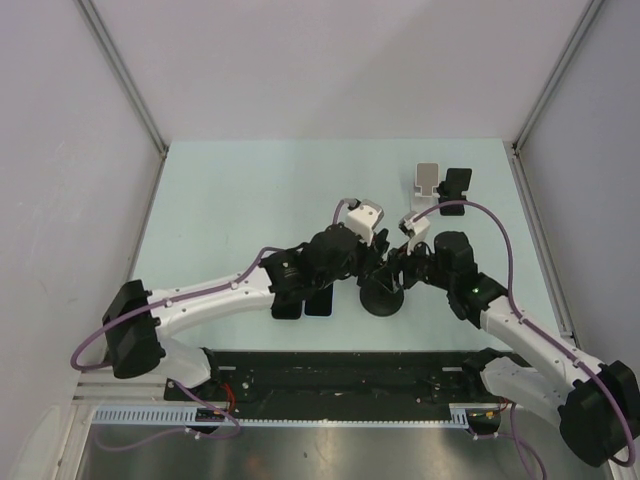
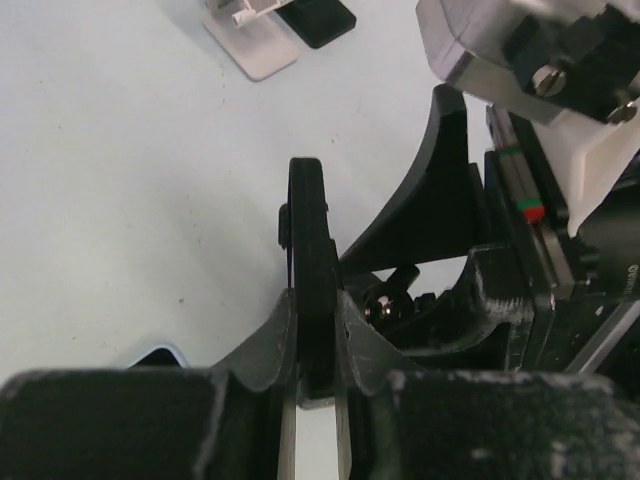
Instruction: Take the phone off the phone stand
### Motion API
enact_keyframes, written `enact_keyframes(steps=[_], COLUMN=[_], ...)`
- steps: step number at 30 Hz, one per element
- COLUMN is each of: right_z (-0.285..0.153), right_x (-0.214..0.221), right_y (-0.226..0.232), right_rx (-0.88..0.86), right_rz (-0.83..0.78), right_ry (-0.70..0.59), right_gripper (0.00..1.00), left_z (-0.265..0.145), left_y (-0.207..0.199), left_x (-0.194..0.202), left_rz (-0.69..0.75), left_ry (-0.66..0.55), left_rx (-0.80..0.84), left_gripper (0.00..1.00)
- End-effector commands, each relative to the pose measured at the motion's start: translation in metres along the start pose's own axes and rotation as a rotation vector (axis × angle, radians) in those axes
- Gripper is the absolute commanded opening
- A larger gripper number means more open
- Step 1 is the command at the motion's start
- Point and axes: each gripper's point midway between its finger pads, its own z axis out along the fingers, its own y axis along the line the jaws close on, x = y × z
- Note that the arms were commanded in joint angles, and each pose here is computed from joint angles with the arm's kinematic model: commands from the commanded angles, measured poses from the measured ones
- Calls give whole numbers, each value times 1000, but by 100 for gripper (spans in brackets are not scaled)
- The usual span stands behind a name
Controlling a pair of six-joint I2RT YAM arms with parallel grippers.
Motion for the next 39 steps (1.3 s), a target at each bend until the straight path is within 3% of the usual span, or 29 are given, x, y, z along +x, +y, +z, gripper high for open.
enact_keyframes(steps=[1, 2, 4, 5, 7, 26, 39], right_z=[4, 5, 4, 3, 0, 0, 0], right_x=[-29, -28, -29, -27, -28, -11, -9], right_y=[11, 10, 5, 3, -2, -14, -10], right_rx=[-41, -37, -15, -5, 23, 73, 67], right_rz=[-61, -57, -54, -51, -43, -54, -82], right_ry=[-77, -72, -73, -68, -73, -20, -13], right_gripper=[52, 39, 26, 11, 0, 0, 0], left_z=[-23, -23, -24, -25, -25, -58, -72], left_y=[-24, -24, -22, -21, -14, 87, 109], left_x=[-57, -57, -54, -53, -46, -54, -64], left_rz=[-44, -46, -46, -47, -54, -70, 89], left_ry=[-206, -205, -200, -200, -188, -242, -268], left_rx=[139, 138, 137, 135, 130, -30, -75], left_gripper=[0, 0, 0, 1, 0, 0, 0])
